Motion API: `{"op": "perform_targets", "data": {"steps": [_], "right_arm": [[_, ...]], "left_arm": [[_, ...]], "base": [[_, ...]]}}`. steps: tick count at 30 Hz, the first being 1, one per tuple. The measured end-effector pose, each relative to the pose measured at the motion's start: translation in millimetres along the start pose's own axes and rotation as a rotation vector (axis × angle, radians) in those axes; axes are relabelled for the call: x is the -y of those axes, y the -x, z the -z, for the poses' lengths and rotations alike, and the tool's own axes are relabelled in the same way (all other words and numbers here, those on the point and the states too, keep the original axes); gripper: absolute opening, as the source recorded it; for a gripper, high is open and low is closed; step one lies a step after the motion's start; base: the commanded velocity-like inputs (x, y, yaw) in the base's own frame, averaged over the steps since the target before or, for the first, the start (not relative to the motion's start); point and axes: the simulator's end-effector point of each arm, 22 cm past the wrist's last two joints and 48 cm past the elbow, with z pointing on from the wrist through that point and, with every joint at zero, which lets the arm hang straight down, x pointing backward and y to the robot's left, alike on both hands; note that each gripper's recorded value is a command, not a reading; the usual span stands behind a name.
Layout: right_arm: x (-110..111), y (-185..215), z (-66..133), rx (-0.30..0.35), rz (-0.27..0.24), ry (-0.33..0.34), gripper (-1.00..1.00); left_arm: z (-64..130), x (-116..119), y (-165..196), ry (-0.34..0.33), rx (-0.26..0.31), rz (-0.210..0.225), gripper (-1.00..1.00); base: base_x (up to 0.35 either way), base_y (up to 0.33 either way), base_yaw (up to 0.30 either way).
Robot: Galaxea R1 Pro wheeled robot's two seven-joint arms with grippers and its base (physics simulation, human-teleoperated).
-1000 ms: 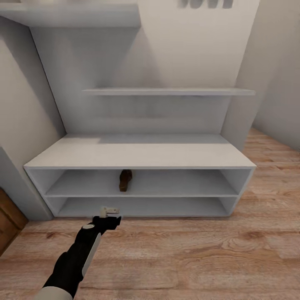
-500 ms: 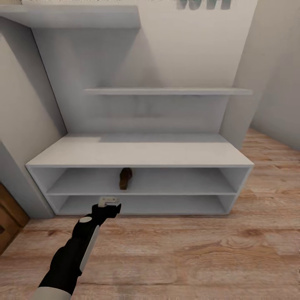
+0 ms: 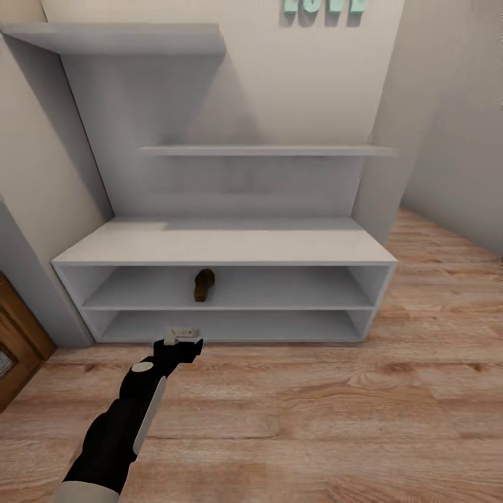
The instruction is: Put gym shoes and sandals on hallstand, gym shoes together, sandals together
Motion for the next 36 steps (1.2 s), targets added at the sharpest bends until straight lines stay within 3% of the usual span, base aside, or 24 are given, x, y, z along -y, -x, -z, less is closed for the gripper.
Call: {"op": "perform_targets", "data": {"steps": [16, 36], "right_arm": [[0.0, 0.0, 0.1, 0.0, 0.0, 0.0, -1.0], [-8.1, -8.7, 2.9, -0.014, 0.002, 0.012, -1.0]], "left_arm": [[1.1, 0.4, 3.2, 0.0, 0.007, -0.001, 1.0], [1.3, -0.2, 3.4, 0.0, 0.007, 0.0, 1.0]], "base": [[-0.289, -0.139, 0.0], [0.083, -0.014, 0.0]]}}
